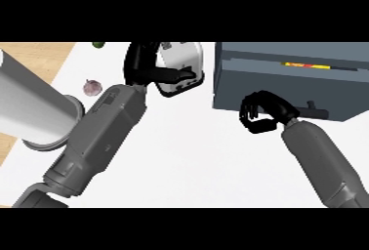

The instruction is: Pick up the cup, place it into the drawer and close the drawer

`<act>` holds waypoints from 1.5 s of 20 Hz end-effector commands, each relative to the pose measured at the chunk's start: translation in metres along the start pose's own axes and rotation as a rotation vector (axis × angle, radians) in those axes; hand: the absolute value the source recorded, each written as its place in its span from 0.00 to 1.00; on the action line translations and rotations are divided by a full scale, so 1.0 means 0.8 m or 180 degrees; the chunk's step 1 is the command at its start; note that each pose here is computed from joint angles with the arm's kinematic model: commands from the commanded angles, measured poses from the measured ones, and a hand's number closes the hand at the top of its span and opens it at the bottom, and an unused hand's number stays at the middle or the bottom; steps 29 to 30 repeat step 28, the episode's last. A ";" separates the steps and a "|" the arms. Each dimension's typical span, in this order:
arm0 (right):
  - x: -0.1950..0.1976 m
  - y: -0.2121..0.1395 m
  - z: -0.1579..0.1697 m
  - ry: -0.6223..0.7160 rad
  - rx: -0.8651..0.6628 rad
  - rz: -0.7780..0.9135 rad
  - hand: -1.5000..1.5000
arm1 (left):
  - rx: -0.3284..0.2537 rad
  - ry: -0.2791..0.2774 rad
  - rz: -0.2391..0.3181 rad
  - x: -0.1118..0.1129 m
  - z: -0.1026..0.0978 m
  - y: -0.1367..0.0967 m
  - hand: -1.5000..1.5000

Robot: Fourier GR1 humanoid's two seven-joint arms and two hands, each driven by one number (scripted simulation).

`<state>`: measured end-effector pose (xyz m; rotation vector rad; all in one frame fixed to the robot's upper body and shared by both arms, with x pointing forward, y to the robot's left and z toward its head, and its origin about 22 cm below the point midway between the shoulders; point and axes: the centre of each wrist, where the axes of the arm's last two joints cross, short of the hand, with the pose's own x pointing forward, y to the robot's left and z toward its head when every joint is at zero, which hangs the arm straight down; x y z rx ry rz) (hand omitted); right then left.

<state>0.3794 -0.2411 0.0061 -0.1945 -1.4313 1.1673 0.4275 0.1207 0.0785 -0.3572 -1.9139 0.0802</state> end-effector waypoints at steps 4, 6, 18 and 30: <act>-0.001 -0.085 -0.013 -0.0058 -0.0694 -0.0173 1.00 | -0.0067 0.0032 0.0065 0.003 0.013 0.019 0.00; 0.000 -0.105 -0.011 0.0023 -0.0825 -0.0106 1.00 | -0.0089 0.0060 0.0064 -0.004 0.029 0.047 0.00; 0.009 -0.178 0.017 -0.0033 -0.1028 -0.0371 1.00 | -0.0245 0.0085 0.0087 0.004 0.034 0.061 0.00; 0.010 -0.189 0.030 -0.0098 -0.0974 -0.0550 1.00 | -0.0297 0.0090 0.0145 0.006 0.036 0.062 0.00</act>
